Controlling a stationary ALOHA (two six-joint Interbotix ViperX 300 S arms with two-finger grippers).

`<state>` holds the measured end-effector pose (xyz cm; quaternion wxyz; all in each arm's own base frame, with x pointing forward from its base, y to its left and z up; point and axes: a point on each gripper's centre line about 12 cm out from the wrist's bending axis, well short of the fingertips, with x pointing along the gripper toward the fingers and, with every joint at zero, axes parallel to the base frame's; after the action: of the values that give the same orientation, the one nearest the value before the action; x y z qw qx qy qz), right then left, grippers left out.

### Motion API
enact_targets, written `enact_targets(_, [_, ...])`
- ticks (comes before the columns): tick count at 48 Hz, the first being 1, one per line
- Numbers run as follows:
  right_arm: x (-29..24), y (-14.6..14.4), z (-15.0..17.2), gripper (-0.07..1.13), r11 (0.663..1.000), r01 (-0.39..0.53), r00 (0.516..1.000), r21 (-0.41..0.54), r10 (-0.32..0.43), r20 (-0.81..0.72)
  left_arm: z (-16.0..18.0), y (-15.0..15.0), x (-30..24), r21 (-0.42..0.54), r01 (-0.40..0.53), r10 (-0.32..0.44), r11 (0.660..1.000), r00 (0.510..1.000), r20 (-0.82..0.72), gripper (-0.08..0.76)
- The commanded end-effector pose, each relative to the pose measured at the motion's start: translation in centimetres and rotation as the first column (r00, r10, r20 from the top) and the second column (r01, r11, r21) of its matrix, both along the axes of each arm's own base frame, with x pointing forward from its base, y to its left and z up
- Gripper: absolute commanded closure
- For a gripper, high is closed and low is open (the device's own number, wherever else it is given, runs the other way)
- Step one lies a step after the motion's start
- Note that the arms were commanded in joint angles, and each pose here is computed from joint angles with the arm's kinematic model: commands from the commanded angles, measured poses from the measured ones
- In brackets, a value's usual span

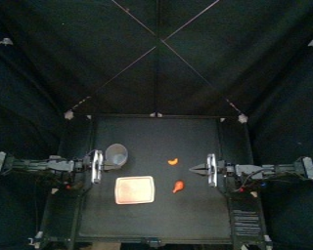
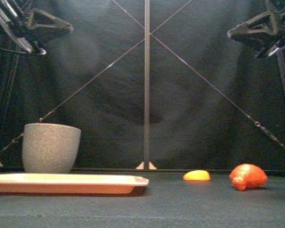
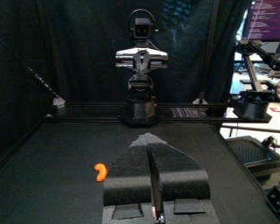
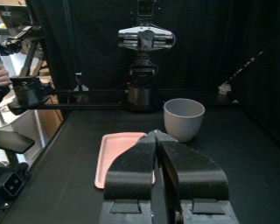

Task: Pick the drumstick then place it in the grey bowl
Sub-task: Pick the drumstick

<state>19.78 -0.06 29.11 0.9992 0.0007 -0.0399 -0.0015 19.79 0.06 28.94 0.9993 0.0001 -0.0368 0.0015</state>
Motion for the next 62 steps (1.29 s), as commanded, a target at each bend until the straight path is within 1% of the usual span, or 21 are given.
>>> enact_targets(1, [0.9, -0.4, -0.7, 0.98, 1.0, 0.017, 0.998, -0.004, -0.017, -0.052, -0.1, 0.6, 0.2, 0.0, -0.03, 0.03, 1.0, 1.0, -0.006, 0.626])
enact_targets(4, [1.6, -0.6, -2.0, 0.99, 1.0, 0.024, 0.991, -0.01, -0.026, -0.135, -0.5, 0.8, 0.1, 0.003, -0.042, 0.042, 0.999, 0.999, -0.015, 0.654])
enact_targets(7, [2.4, -0.8, -3.5, 0.99, 0.999, 0.03, 0.972, -0.018, -0.034, -0.234, -0.7, 1.0, 0.1, 0.005, -0.052, 0.052, 0.999, 0.998, -0.021, 0.656])
enact_targets(14, [4.5, -0.9, -6.2, 0.99, 0.999, 0.019, 0.897, -0.038, -0.034, -0.441, -1.1, 1.4, 0.0, 0.021, -0.067, 0.068, 0.998, 0.997, -0.032, 0.656])
enact_targets(18, [5.4, -0.9, -7.6, 0.99, 0.999, 0.011, 0.837, -0.043, -0.033, -0.547, -1.2, 1.8, 0.0, 0.022, -0.088, 0.089, 0.996, 0.995, -0.035, 0.656])
enact_targets(23, [6.3, -0.4, -9.0, 0.99, 0.999, -0.015, 0.742, -0.047, -0.021, -0.67, -1.2, 2.3, -0.1, 0.019, -0.116, 0.116, 0.993, 0.993, -0.031, 0.656])
enact_targets(28, [6.8, 0.5, -10.2, 0.99, 0.996, -0.068, 0.657, -0.062, -0.002, -0.754, -1.2, 2.5, -0.1, 0.022, -0.127, 0.128, 0.992, 0.991, -0.028, 0.656])
enact_targets(30, [7.0, 1.0, -10.5, 0.99, 0.994, -0.091, 0.633, -0.068, 0.005, -0.774, -1.2, 2.6, -0.1, 0.022, -0.129, 0.13, 0.991, 0.991, -0.028, 0.656])
enact_targets(33, [7.4, 1.6, -10.7, 0.98, 0.989, -0.122, 0.613, -0.077, 0.014, -0.79, -1.2, 2.6, -0.1, 0.022, -0.132, 0.133, 0.991, 0.991, -0.028, 0.656])
enact_targets(41, [9.1, 3.6, -11.1, 0.93, 0.969, -0.217, 0.594, -0.115, 0.038, -0.804, -1.3, 2.7, -0.2, 0.022, -0.133, 0.134, 0.991, 0.991, -0.029, 0.656])
enact_targets(45, [9.9, 4.3, -11.9, 0.85, 0.959, -0.252, 0.572, -0.133, 0.037, -0.82, -1.4, 2.7, -0.2, 0.024, -0.133, 0.134, 0.991, 0.99, -0.032, 0.656])
enact_targets(48, [10.5, 4.7, -12.6, 0.76, 0.952, -0.273, 0.554, -0.141, 0.035, -0.832, -1.4, 2.7, -0.2, 0.024, -0.133, 0.134, 0.991, 0.99, -0.032, 0.656])
enact_targets(51, [11.2, 5.1, -12.9, 0.64, 0.952, -0.276, 0.54, -0.134, 0.038, -0.841, -1.5, 2.7, -0.2, 0.024, -0.133, 0.134, 0.991, 0.99, -0.034, 0.656])
enact_targets(52, [11.5, 5.2, -13.1, 0.58, 0.951, -0.279, 0.531, -0.134, 0.037, -0.847, -1.5, 2.7, -0.2, 0.024, -0.133, 0.134, 0.991, 0.99, -0.034, 0.656])
enact_targets(57, [12.4, 5.6, -13.2, 0.34, 0.946, -0.292, 0.517, -0.14, 0.033, -0.856, -1.5, 2.7, -0.2, 0.024, -0.133, 0.134, 0.991, 0.99, -0.034, 0.654])
enact_targets(62, [12.8, 5.8, -13.6, 0.17, 0.944, -0.298, 0.494, -0.141, 0.026, -0.869, -1.5, 2.7, -0.2, 0.024, -0.133, 0.134, 0.991, 0.99, -0.034, 0.656])
